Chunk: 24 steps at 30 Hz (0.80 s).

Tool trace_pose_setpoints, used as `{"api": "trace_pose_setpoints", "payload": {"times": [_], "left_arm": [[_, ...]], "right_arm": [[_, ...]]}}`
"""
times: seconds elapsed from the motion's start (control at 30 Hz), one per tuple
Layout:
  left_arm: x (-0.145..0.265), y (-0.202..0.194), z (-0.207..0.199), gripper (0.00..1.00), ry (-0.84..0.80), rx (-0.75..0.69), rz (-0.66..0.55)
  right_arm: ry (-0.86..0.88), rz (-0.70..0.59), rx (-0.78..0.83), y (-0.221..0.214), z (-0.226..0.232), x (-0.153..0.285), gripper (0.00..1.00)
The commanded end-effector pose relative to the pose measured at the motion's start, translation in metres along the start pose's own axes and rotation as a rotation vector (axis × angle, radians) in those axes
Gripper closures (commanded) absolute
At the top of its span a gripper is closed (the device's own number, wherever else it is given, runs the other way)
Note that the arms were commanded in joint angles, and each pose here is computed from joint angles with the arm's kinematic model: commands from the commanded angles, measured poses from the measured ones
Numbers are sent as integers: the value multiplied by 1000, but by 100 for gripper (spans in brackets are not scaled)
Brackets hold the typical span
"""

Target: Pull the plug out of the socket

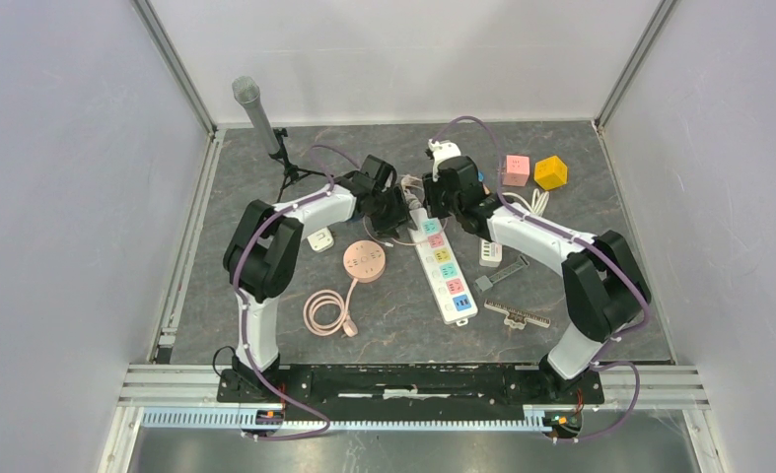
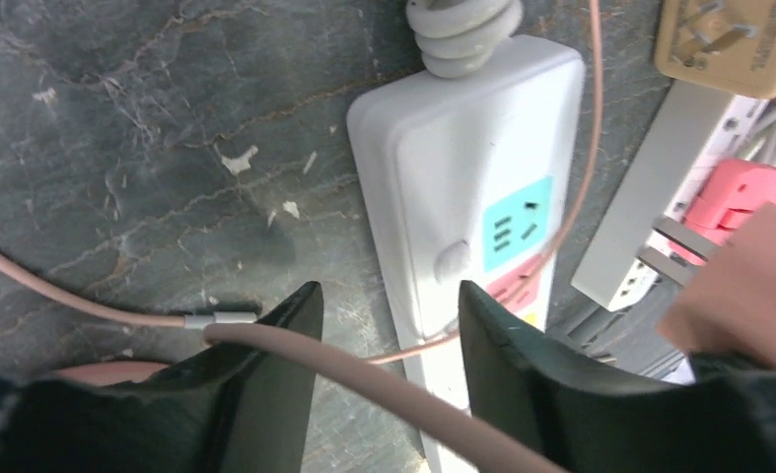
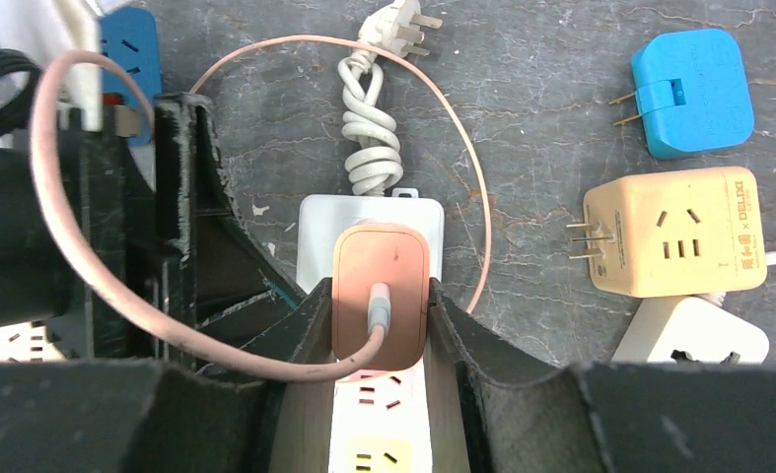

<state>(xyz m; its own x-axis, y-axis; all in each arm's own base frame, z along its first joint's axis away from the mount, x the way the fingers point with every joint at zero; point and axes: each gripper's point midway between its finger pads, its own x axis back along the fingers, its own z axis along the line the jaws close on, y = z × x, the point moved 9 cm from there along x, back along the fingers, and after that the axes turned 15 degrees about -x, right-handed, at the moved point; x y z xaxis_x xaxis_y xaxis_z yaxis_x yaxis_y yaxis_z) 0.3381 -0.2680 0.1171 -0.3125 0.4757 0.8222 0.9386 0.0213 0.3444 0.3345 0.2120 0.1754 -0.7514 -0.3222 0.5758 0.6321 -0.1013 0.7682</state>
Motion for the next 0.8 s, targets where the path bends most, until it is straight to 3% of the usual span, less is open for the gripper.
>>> {"api": "trace_pose_setpoints", "payload": {"times": [0.0, 0.3, 0.67, 0.77], "left_arm": [[44, 19, -28, 35, -122, -67, -146], [71, 19, -48, 18, -315, -102, -218], [70, 2, -47, 13, -411, -123, -132], [70, -2, -45, 13, -416, -126, -109]], "right_arm": [[-5, -73, -39, 23, 6, 3, 100], [21, 4, -161, 21, -8, -28, 100], [64, 51, -240, 37, -13, -74, 100], [58, 62, -245, 38, -16, -83, 94]]}}
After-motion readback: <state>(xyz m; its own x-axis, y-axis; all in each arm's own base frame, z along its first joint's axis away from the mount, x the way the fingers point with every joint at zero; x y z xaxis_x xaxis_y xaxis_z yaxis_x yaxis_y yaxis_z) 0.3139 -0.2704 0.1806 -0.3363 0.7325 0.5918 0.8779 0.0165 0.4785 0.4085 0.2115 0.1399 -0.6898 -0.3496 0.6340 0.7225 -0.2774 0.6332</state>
